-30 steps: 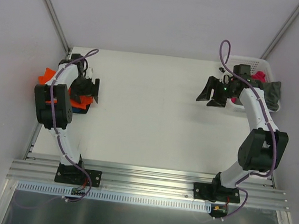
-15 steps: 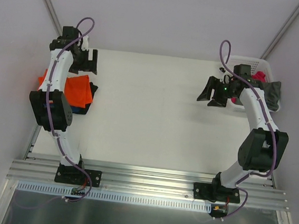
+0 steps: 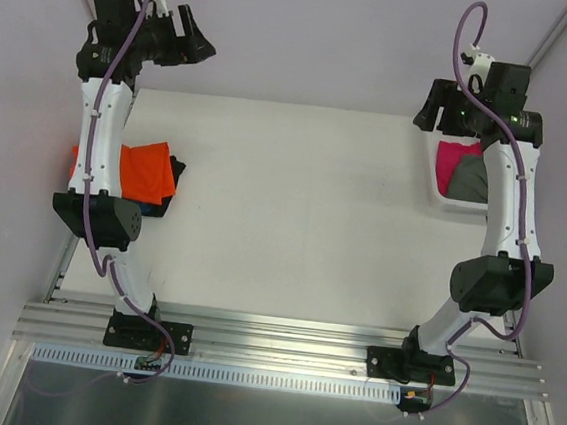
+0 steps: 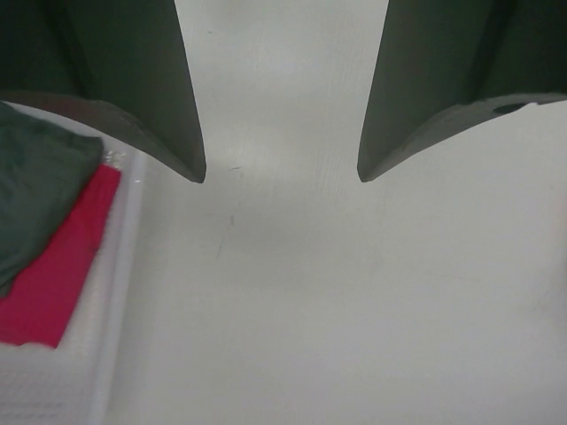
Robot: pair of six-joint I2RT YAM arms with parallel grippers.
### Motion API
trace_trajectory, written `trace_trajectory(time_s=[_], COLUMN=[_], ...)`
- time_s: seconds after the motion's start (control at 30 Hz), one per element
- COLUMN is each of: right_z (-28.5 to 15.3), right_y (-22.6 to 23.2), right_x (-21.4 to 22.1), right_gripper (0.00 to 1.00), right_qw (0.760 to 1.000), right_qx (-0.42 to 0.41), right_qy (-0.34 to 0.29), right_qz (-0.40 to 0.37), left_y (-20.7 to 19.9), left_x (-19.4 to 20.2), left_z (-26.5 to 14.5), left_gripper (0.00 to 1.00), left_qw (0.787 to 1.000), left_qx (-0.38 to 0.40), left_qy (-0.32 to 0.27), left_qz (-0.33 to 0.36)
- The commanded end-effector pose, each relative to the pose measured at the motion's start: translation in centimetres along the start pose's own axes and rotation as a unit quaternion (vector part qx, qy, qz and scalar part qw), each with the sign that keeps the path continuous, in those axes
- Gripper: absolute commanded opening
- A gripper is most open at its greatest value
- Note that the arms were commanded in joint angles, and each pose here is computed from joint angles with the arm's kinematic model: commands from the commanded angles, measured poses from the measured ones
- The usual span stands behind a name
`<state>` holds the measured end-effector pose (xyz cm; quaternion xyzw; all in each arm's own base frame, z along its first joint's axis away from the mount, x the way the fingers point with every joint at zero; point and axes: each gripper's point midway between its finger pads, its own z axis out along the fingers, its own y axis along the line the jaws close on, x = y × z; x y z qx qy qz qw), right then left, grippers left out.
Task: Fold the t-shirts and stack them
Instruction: Neatly place the folded tshirt to the corner
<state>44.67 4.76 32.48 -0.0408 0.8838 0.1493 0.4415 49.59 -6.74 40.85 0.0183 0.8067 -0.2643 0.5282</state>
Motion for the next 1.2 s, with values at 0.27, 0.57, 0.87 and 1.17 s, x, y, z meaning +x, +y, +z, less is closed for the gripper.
trace_trajectory(time_s=[0.27, 0.57, 0.87, 1.17], right_z=[-0.2, 0.6, 1.5, 3.5], right_y=[-3.9, -2.3, -2.1, -3.1], right_x=[-0.8, 0.1, 2.8, 2.1], right_gripper=[0.81, 0.97, 0.97, 0.97], right_qw=[0.988, 0.996, 0.994, 0.992], right_qx=[0.105, 0.089, 0.085, 0.112], right_qy=[0.005, 0.02, 0.063, 0.061], right_qz=[-0.109, -0.007, 0.028, 0.006], left_y=[-8.9, -13.4, -15.1, -15.5], left_x=[11.5, 16.8, 22.3, 23.1], left_z=[7.9, 10.5, 13.2, 15.3], left_gripper=[0.9, 0.99, 0.99, 0.99], left_qw=[0.983, 0.965, 0.922, 0.907], left_qx=[0.066, 0.077, 0.015, -0.016], left_qy=[0.127, 0.165, 0.193, 0.174], left_qz=[0.112, 0.187, 0.335, 0.383])
